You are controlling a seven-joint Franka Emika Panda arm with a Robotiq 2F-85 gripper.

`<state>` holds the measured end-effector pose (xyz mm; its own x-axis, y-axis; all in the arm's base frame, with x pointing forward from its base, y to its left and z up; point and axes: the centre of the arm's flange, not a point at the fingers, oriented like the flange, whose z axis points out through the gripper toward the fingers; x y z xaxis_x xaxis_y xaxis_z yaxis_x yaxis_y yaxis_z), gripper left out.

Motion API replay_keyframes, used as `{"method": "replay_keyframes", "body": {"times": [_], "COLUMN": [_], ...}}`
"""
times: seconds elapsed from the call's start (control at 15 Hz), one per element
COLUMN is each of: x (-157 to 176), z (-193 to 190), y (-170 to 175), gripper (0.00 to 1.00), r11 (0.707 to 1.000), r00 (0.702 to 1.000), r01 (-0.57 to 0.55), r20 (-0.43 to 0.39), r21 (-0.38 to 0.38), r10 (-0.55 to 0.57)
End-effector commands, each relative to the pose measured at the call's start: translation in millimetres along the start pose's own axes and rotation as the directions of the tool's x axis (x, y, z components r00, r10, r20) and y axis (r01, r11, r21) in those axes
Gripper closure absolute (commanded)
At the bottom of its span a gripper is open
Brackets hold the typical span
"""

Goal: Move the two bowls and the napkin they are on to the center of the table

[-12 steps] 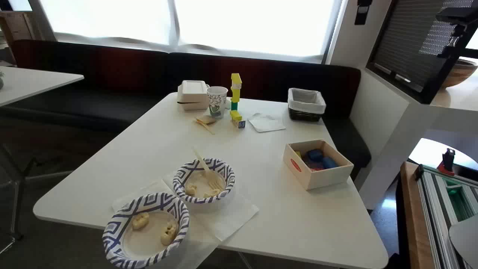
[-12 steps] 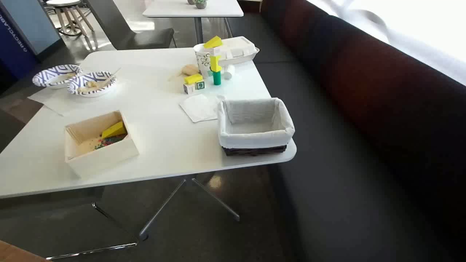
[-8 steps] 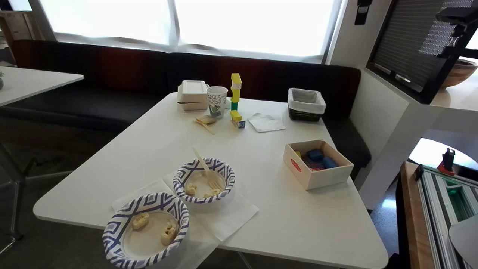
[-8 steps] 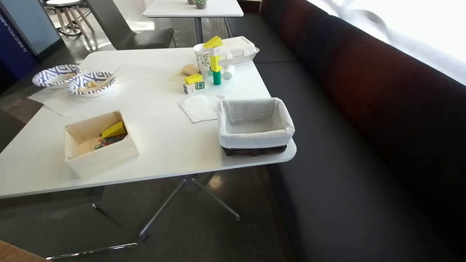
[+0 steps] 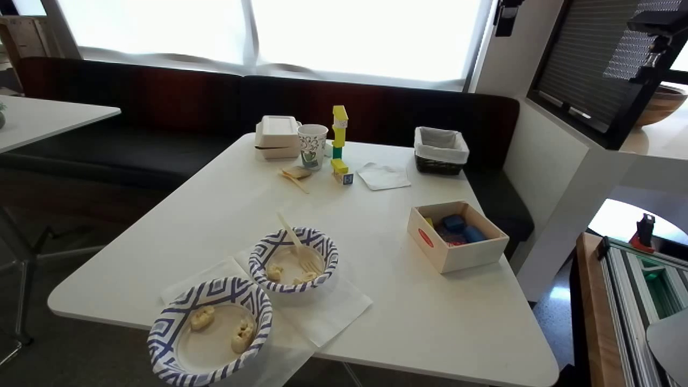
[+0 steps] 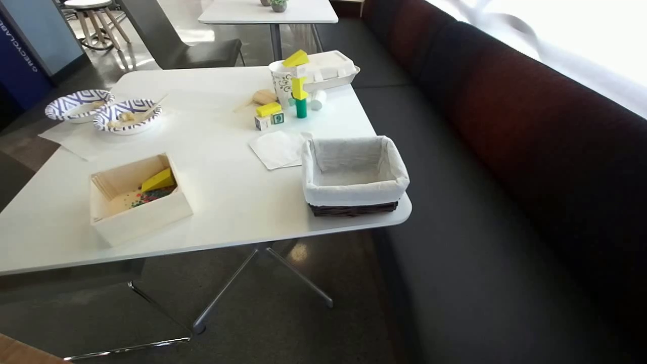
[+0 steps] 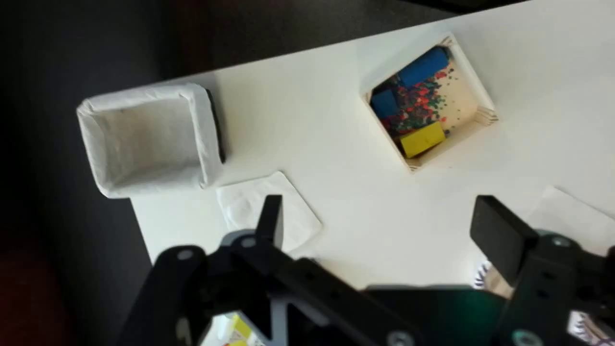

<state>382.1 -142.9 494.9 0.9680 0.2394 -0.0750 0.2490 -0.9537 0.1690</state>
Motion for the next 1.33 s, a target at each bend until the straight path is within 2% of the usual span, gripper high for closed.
{"method": "replay_keyframes", "body": {"times": [0.0,0.2,0.4,0.53,0.73,0.87,1.0,1.13,1.2,1.27], "x": [38,74,103,121,140,154,168,180,159,162], "z": [1,5,15,25,45,61,78,94,76,84], "y": [-43,-78,-109,-137,-185,-220,-251,-276,-260,-268], "gripper": [0.00,0.00,0.00,0.00,0.00,0.00,0.00,0.00,0.00,0.00], "r11": [0.981,0.942,0.885,0.836,0.739,0.692,0.667,0.681,0.681,0.674], "r00": [0.982,0.940,0.878,0.829,0.743,0.702,0.678,0.689,0.687,0.682], "r01": [0.184,0.322,0.449,0.530,0.651,0.699,0.725,0.714,0.716,0.722], "r20": [-0.060,-0.153,-0.243,-0.291,-0.346,-0.354,-0.351,-0.333,-0.335,-0.328], "r21": [0.058,0.092,0.119,0.142,0.172,0.179,0.173,0.161,0.156,0.159], "r10": [-0.181,-0.306,-0.413,-0.477,-0.574,-0.618,-0.646,-0.644,-0.645,-0.654]}}
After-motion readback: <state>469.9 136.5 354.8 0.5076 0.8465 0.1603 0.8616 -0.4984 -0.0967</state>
